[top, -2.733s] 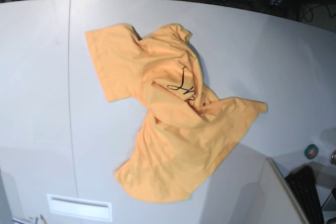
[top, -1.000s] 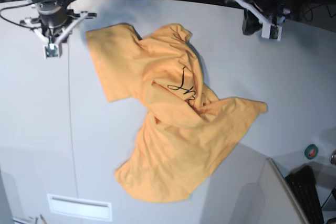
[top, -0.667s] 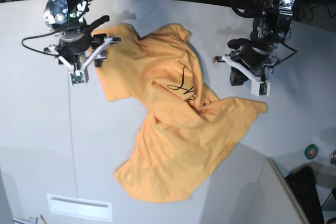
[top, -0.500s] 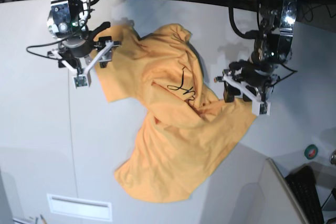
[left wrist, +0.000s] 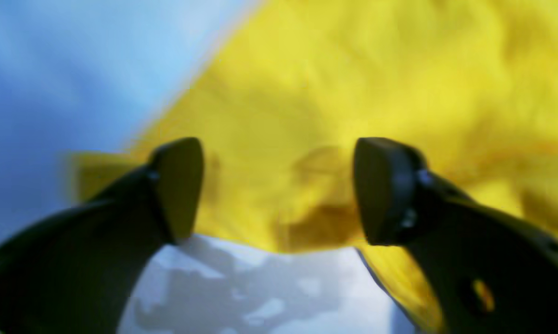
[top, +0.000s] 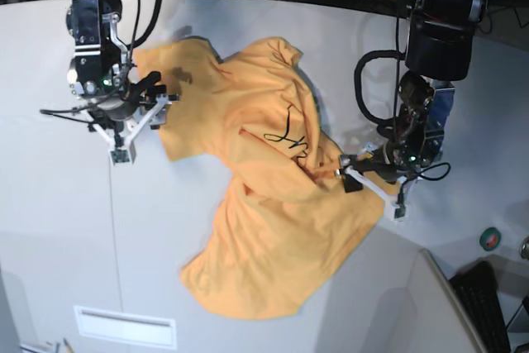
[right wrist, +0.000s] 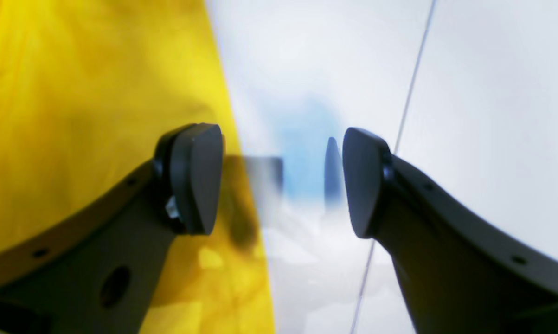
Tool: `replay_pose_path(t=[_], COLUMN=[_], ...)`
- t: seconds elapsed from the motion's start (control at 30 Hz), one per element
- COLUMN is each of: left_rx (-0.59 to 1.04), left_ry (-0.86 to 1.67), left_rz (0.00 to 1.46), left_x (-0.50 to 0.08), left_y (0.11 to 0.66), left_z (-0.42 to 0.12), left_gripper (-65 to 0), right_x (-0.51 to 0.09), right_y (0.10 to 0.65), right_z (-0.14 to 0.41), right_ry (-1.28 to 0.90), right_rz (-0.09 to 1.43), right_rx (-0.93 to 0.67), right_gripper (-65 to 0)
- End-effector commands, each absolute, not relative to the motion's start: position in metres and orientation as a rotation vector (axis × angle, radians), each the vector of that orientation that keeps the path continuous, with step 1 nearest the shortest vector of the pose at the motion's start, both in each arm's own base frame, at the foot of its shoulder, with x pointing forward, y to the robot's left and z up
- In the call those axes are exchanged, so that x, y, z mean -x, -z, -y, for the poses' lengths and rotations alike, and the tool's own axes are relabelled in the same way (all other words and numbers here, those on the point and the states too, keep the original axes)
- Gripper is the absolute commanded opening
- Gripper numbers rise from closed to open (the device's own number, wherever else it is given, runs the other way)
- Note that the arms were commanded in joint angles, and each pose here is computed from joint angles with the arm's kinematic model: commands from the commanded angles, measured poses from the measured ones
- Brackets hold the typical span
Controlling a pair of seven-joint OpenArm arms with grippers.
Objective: Layout the t-shirt on the table in an organized manner, then fold the t-shirt properly
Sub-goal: 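Lower both grippers and grasp two edges of the orange t-shirt, then drag the shirt apart, then regrasp its edges with both grippers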
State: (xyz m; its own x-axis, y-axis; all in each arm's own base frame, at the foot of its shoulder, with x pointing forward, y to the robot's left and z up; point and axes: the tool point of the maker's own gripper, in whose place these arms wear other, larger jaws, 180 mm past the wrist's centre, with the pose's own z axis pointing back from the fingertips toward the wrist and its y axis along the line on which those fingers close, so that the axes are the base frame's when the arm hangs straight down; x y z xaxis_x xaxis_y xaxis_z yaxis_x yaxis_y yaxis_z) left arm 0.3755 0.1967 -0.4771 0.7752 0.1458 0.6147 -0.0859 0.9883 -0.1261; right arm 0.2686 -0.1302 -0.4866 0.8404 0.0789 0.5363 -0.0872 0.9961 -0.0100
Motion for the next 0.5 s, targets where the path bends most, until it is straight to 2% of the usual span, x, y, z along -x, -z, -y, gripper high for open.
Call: replay_pose_path(t=[0.0,0.2,0.27,0.3,0.33,0.4,0.47], left_rx=[0.072,-0.001,-0.015,-0.024,-0.029,-0.040,-0.041], left_ry=[-0.131,-0.131,-0.129,-0.126,-0.126,-0.127,-0.128], left_rz=[0.701,0.657,0.650,0.644,0.643,0.639,0.638], left_x=[-0.384,-0.359,-0.355,-0.352,-0.352,-0.350,-0.347], left_y=[0.469,0.480,0.481,0.482,0.482,0.483,0.483], left_z=[-0.207,-0.247,-0.254,-0.258,-0.261,-0.266,-0.268], left_gripper=[-13.5,-14.5,-20.2,-23.9,-27.2,-32.9,-36.7], right_x=[-0.279,-0.275,-0.273,-0.274,-0.275,-0.276,-0.281], right_y=[0.484,0.505,0.511,0.512,0.513,0.515,0.516], right_z=[0.128,0.124,0.123,0.123,0.123,0.122,0.124], right_ry=[-0.088,-0.091,-0.089,-0.089,-0.088,-0.088,-0.083], right_rz=[0.586,0.518,0.502,0.506,0.513,0.523,0.533], right_rx=[-0.022,-0.038,-0.042,-0.043,-0.045,-0.048,-0.046], right_gripper=[-26.9,-27.3,-27.8,-30.2,-34.1,-47.3,-65.0])
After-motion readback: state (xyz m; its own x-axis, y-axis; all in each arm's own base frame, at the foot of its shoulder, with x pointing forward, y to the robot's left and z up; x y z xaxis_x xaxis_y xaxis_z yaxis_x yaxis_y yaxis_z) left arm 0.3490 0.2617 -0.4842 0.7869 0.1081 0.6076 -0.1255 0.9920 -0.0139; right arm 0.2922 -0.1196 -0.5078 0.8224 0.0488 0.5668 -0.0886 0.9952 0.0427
